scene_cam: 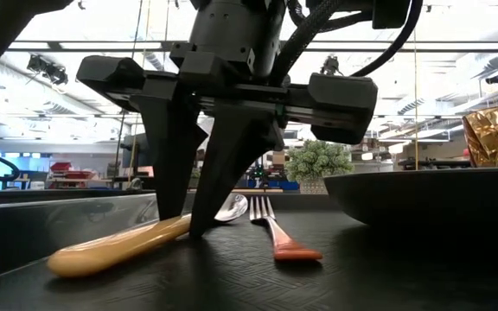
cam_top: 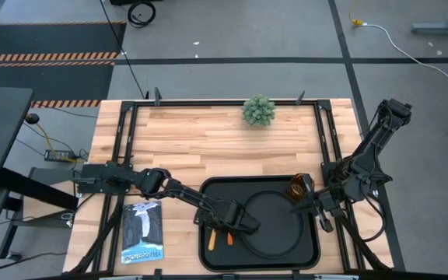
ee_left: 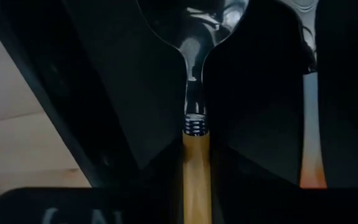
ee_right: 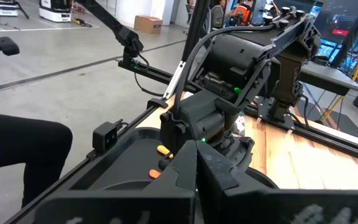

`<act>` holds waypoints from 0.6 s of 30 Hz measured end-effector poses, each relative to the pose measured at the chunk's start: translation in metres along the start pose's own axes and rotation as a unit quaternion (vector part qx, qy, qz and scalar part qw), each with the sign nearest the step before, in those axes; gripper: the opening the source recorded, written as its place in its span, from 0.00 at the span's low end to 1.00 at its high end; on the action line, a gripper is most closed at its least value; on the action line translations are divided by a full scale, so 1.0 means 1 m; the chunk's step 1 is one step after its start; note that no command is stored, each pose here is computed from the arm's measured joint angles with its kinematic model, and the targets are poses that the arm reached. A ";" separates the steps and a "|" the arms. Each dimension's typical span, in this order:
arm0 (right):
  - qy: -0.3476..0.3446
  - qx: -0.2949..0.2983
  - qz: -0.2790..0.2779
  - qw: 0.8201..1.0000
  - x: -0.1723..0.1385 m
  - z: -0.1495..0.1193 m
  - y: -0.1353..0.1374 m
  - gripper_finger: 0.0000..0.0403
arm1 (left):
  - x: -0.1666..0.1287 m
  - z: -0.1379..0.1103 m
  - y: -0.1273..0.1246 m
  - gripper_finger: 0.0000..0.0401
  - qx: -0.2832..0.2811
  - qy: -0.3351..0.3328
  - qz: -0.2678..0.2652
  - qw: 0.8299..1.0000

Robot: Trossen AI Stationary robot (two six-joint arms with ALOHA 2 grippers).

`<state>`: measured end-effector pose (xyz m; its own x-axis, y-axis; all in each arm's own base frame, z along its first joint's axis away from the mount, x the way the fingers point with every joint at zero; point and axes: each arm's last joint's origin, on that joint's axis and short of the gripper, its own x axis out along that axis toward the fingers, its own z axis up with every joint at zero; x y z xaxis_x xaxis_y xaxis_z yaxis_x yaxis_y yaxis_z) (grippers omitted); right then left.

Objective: Pick and place plate/cup/fork/spoon on tray
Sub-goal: Put the yellow spoon to the left orange fork on the black tray

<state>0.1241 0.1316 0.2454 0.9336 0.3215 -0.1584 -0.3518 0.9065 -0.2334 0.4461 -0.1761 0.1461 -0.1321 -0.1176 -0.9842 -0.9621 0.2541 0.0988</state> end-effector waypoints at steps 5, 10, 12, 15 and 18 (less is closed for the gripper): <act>0.000 0.000 0.002 1.000 0.000 0.000 0.000 0.02 | -0.001 0.003 -0.001 0.22 0.011 0.012 0.000 1.000; 0.000 0.001 0.003 1.000 0.000 0.000 0.000 0.02 | -0.002 0.008 -0.001 0.22 0.023 0.025 -0.003 0.999; 0.000 0.001 0.003 1.000 0.000 0.000 0.000 0.02 | -0.006 0.010 -0.002 0.22 0.024 0.021 -0.011 0.999; 0.000 0.002 0.003 1.000 0.000 0.000 0.000 0.02 | -0.010 0.013 -0.001 0.22 0.023 0.009 -0.018 1.000; 0.000 0.002 0.002 1.000 0.000 0.000 0.000 0.02 | -0.012 0.013 -0.001 0.22 0.023 0.004 -0.021 0.999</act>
<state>0.1241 0.1317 0.2454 0.9319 0.3260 -0.1588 -0.3560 0.9059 -0.2293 0.4519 -0.1621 0.1558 -0.0936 -0.1365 -0.9862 -0.9548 0.2931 0.0501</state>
